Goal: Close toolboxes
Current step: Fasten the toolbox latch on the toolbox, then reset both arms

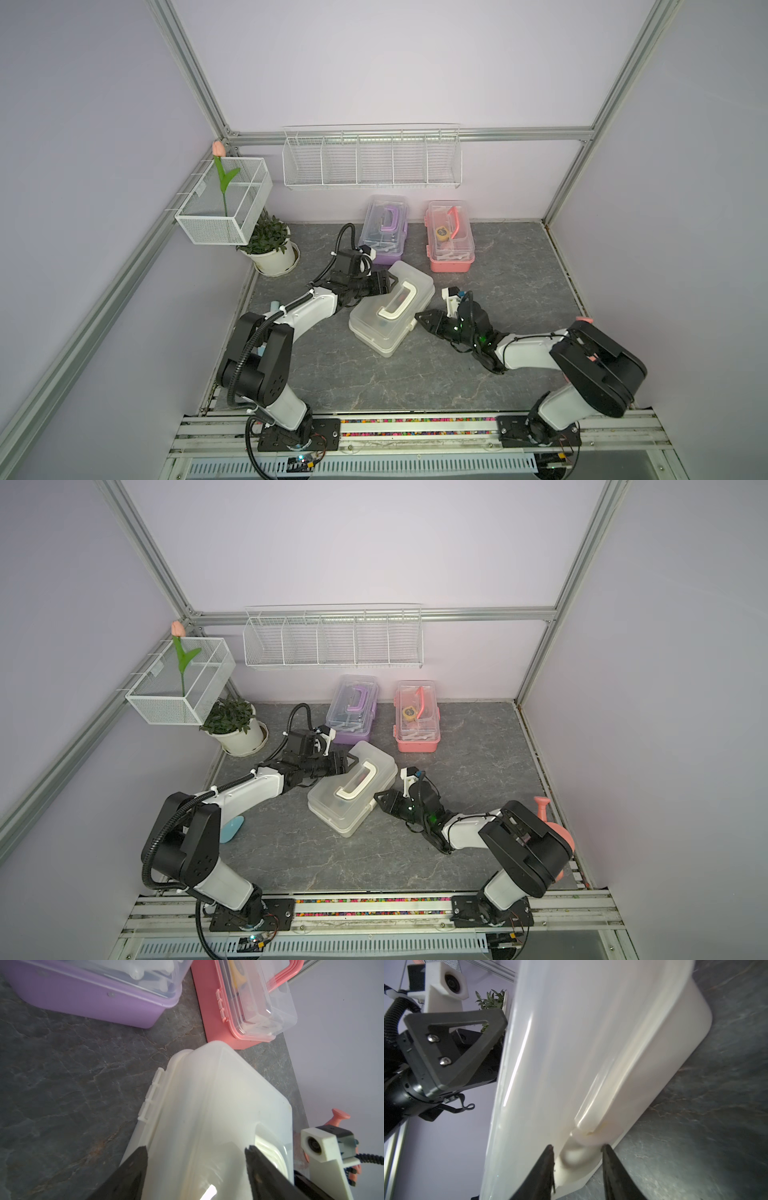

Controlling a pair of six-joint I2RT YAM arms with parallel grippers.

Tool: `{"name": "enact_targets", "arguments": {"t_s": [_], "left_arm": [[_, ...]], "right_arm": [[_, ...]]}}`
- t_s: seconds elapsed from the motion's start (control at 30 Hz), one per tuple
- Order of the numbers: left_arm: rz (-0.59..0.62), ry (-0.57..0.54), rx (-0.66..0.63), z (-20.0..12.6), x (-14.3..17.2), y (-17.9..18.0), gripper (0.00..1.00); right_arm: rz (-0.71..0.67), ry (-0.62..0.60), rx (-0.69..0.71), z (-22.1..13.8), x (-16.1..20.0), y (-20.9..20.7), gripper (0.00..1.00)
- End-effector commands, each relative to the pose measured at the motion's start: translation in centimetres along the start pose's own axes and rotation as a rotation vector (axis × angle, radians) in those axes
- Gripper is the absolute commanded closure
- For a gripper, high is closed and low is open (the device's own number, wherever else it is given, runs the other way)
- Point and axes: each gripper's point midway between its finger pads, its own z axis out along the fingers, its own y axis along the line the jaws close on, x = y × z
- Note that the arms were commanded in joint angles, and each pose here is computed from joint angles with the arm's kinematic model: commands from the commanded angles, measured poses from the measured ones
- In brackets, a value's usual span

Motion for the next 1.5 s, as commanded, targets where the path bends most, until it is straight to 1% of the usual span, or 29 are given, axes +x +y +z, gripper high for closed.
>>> {"name": "enact_targets", "arguments": {"t_s": [0.0, 0.07, 0.1, 0.2, 0.33, 0.43, 0.47, 0.6, 0.67, 0.73, 0.8, 0.87, 0.93, 1.0, 1.03, 1.07, 1.13, 1.17, 1.27, 1.37, 1.4, 1.47], "left_arm": [[-0.125, 0.247, -0.081, -0.1, 6.7, 2.2, 0.20], [-0.123, 0.193, -0.097, -1.0, 4.8, 2.4, 0.17], [-0.116, 0.167, -0.107, -1.4, 3.9, 2.5, 0.17], [-0.078, 0.093, -0.169, -2.7, 1.5, 2.6, 0.14], [-0.037, -0.009, -0.253, -4.5, -1.2, 2.8, 0.09], [-0.015, -0.082, -0.323, -6.0, -3.1, 3.4, 0.03], [-0.014, -0.109, -0.356, -6.7, -3.6, 3.7, 0.00], [-0.004, -0.243, -0.568, -10.3, -5.9, 6.2, 0.01], [0.004, -0.322, -0.681, -12.9, -7.0, 7.7, 0.01], [-0.008, -0.398, -0.768, -15.5, -7.6, 9.2, 0.01], [-0.037, -0.468, -0.838, -17.7, -7.6, 11.3, 0.01], [-0.064, -0.559, -0.908, -20.0, -7.4, 13.2, 0.01], [-0.042, -0.658, -1.009, -21.8, -7.3, 14.7, 0.01], [0.002, -0.720, -1.084, -22.6, -7.4, 15.8, 0.00], [0.023, -0.719, -1.099, -22.3, -7.5, 16.4, 0.00], [0.031, -0.709, -1.149, -22.5, -7.6, 17.2, 0.00], [0.023, -0.646, -1.217, -22.1, -7.5, 18.9, 0.00], [0.015, -0.614, -1.237, -21.6, -7.4, 19.8, 0.00], [0.011, -0.562, -1.275, -20.4, -6.7, 21.6, 0.00], [0.065, -0.578, -1.281, -19.2, -6.5, 22.6, 0.00], [0.088, -0.598, -1.276, -18.9, -6.4, 22.9, 0.00], [0.132, -0.655, -1.222, -18.3, -6.6, 22.8, 0.00]], "right_arm": [[-0.120, -0.017, 0.056, -2.2, -1.3, 0.5, 0.50], [-0.172, -0.019, 0.104, -3.7, -1.9, 0.1, 0.43], [-0.190, -0.021, 0.120, -4.3, -2.2, 0.0, 0.41], [-0.255, -0.036, 0.163, -6.0, -3.7, -0.3, 0.39], [-0.342, -0.053, 0.254, -7.7, -6.5, -1.0, 0.36], [-0.391, -0.058, 0.324, -8.5, -8.6, -2.3, 0.34], [-0.407, -0.060, 0.350, -8.8, -9.4, -2.8, 0.33], [-0.486, -0.116, 0.484, -10.3, -13.5, -5.1, 0.28], [-0.545, -0.172, 0.582, -11.5, -16.1, -6.3, 0.24], [-0.595, -0.218, 0.668, -12.7, -18.2, -7.2, 0.19], [-0.652, -0.259, 0.734, -13.6, -20.1, -8.0, 0.12], [-0.671, -0.305, 0.798, -14.9, -22.0, -9.7, 0.09], [-0.668, -0.336, 0.850, -15.8, -23.3, -11.5, 0.08], [-0.645, -0.335, 0.884, -16.2, -24.0, -13.5, 0.07], [-0.635, -0.332, 0.892, -16.3, -24.2, -14.4, 0.07], [-0.629, -0.334, 0.895, -16.3, -24.3, -15.3, 0.06], [-0.637, -0.364, 0.882, -16.3, -24.2, -16.3, 0.05], [-0.655, -0.405, 0.870, -16.4, -24.3, -16.4, 0.03], [-0.638, -0.433, 0.856, -16.6, -23.9, -17.3, 0.03], [-0.674, -0.481, 0.817, -16.2, -23.0, -17.8, 0.02], [-0.679, -0.474, 0.809, -16.3, -22.5, -17.6, 0.01], [-0.716, -0.533, 0.776, -16.5, -22.1, -17.1, 0.01]]}}
